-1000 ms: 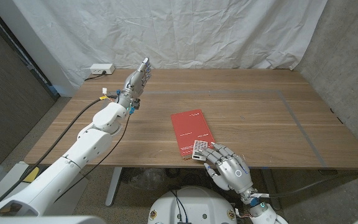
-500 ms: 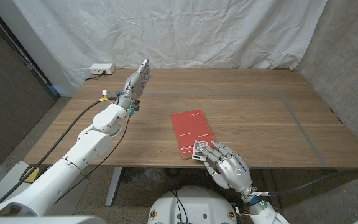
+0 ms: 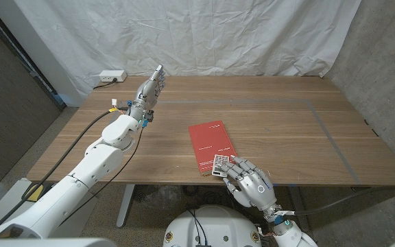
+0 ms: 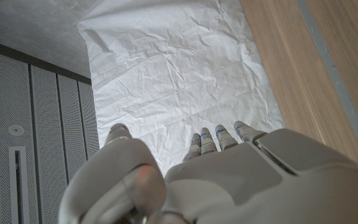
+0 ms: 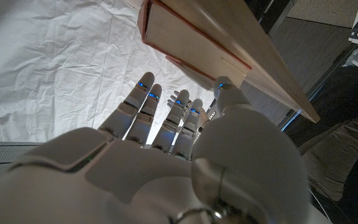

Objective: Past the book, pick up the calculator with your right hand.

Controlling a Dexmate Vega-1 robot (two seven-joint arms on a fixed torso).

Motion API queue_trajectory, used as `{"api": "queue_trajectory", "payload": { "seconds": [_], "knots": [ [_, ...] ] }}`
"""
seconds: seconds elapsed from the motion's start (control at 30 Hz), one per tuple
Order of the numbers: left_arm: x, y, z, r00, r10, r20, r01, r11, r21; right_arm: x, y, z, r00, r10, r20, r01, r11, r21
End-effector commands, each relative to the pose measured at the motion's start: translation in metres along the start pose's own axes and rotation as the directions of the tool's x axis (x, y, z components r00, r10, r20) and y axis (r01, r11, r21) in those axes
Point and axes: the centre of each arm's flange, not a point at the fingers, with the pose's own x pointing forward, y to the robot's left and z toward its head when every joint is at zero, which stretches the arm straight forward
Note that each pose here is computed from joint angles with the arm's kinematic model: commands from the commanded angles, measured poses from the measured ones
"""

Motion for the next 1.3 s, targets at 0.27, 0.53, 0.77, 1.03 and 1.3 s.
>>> {"api": "queue_trajectory", "payload": {
  "seconds": [0.27, 0.53, 0.77, 1.03, 1.3],
  "knots": [
    [0.001, 0.0, 0.0, 1.0, -0.007, 0.001, 0.007, 1.0, 0.005, 0.002, 0.005, 0.004, 0.999, -0.035, -0.009, 0.035, 0.999, 0.007],
    [0.002, 0.001, -0.002, 1.0, -0.008, -0.009, 0.008, 1.0, 0.008, 0.001, 0.011, 0.004, 0.999, -0.032, -0.019, 0.032, 0.999, 0.024],
    [0.005, -0.001, -0.005, 1.0, -0.015, -0.02, 0.015, 1.0, 0.007, 0.001, 0.015, 0.006, 1.0, -0.019, -0.021, 0.02, 0.999, 0.039],
    [0.009, -0.003, -0.007, 0.999, -0.025, -0.022, 0.026, 1.0, 0.005, 0.001, 0.016, 0.007, 1.0, -0.019, -0.018, 0.019, 0.999, 0.037],
    [0.007, -0.002, -0.007, 0.999, -0.018, -0.026, 0.018, 1.0, 0.01, 0.004, 0.016, 0.006, 1.0, -0.025, -0.007, 0.025, 0.999, 0.032]
  ]
}}
